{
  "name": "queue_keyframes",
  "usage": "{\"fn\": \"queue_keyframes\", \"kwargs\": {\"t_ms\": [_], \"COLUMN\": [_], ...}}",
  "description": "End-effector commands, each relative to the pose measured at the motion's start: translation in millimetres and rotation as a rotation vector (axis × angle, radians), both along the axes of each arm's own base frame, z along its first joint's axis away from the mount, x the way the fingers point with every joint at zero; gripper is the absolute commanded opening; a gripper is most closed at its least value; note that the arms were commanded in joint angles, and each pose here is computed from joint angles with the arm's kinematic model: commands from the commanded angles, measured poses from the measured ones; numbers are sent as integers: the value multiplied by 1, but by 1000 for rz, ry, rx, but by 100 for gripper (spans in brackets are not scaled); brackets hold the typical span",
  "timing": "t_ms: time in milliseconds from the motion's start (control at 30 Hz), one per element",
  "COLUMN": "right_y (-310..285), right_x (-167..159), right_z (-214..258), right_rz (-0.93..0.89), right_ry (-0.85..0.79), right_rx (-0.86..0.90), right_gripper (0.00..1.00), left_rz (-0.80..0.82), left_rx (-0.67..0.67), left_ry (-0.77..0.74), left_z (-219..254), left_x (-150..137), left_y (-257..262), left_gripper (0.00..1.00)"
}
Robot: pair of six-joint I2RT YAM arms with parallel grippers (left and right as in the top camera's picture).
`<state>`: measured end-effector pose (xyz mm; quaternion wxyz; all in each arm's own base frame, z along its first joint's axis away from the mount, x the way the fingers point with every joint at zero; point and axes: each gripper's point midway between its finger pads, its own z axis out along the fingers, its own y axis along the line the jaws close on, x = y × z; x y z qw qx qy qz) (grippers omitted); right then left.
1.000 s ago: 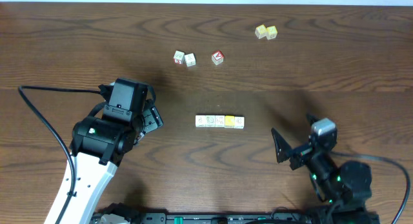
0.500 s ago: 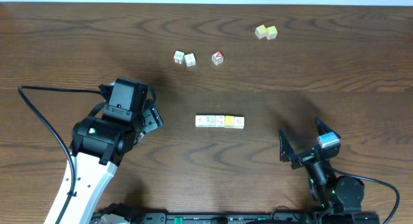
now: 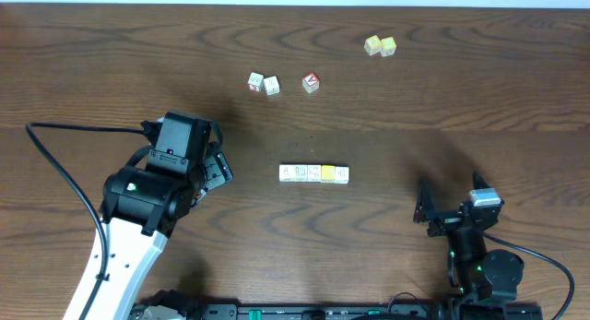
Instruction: Lift 5 blocks
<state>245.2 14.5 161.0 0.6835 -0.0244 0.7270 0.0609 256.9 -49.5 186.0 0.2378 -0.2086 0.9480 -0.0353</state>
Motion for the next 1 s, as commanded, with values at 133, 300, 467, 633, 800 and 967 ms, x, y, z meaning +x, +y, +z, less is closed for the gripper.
{"fn": "queue_keyframes", "kwargs": {"t_ms": [133, 300, 467, 633, 800, 967], "right_y": [-6, -5, -11, -16, -17, -18], "right_x": [0, 0, 0, 1, 1, 1], "right_z": [-1, -1, -2, -3, -3, -2], "right_rz": [-29, -24, -60, -90, -92, -97], "right_ry": [1, 1, 4, 9, 10, 7], "right_rx": [-15, -5, -6, -7, -7, -8], "right_gripper": [99, 99, 99, 99, 99, 99], "left_rz": [9, 9, 9, 9, 8, 9], "left_rx": [14, 14, 14, 14, 14, 14], "left_ry": [-14, -14, -14, -14, -14, -14], "left_z": [6, 6, 6, 6, 6, 6], "left_x": [2, 2, 2, 2, 2, 2], "left_y": [4, 4, 4, 4, 4, 4], "left_gripper": [77, 78, 77, 77, 78, 77]}}
